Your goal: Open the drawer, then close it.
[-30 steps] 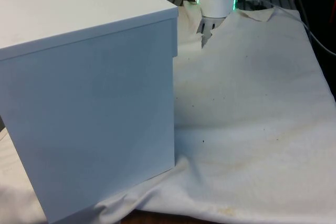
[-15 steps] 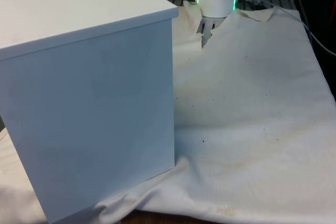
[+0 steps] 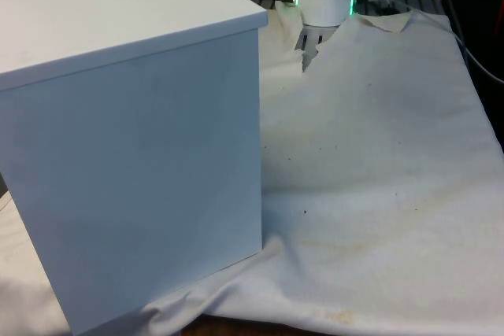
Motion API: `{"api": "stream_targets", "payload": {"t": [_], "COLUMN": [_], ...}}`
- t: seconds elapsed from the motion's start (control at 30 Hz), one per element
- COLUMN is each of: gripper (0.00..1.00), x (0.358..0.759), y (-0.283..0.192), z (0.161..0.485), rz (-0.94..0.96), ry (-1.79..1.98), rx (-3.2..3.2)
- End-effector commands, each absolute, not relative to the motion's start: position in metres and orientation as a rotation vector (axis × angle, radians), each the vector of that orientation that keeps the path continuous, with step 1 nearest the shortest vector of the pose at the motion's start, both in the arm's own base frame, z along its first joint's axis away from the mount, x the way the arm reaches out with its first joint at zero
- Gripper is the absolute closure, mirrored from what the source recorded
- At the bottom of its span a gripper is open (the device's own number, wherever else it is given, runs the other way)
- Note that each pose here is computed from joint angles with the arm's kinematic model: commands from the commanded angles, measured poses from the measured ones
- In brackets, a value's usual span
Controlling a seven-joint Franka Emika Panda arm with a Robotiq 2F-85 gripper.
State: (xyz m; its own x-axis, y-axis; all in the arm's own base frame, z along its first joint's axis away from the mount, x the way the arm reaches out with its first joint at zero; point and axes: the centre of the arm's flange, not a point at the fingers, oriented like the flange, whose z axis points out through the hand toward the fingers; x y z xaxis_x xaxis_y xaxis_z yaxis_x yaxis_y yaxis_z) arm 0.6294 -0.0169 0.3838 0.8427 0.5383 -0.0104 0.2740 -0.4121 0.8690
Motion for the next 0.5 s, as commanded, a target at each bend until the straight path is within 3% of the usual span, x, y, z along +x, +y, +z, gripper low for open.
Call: {"api": "stream_targets", "payload": {"t": [0.0,0.47], "gripper": [1.00,1.00], "x": [0.626,0.604], "y": [-0.015,-0.003], "z": [0.385,0.393], "rz": [0.332,0.317], "ry": [0.595,0.583], "rx": [2.020,2.040]}}
